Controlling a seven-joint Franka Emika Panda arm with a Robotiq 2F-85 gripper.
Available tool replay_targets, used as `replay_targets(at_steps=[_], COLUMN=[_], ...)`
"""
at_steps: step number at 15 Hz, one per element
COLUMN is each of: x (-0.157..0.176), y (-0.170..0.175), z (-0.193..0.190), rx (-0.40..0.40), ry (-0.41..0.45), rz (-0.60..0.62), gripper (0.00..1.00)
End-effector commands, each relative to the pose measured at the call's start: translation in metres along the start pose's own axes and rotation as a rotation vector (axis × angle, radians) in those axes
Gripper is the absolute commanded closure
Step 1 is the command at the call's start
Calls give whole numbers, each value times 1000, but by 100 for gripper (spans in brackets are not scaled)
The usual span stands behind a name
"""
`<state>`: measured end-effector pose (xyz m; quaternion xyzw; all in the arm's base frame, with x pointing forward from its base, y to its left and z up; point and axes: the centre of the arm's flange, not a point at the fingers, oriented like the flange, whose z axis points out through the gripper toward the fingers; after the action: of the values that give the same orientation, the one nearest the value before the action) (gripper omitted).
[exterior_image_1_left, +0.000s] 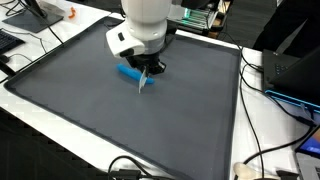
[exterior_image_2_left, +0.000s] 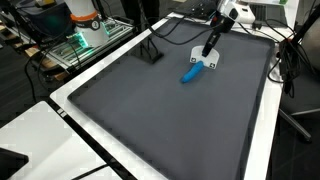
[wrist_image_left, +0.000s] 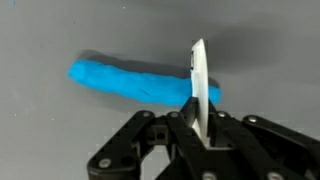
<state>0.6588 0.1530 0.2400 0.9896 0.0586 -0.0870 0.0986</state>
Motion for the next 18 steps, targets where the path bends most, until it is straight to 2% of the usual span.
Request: replay_targets(at_steps=[1, 18], x=[-13, -50], y=[7, 14], z=[18, 23], rx=[-13, -3], ry=[-48, -104], rz=[6, -12], gripper=[98, 98])
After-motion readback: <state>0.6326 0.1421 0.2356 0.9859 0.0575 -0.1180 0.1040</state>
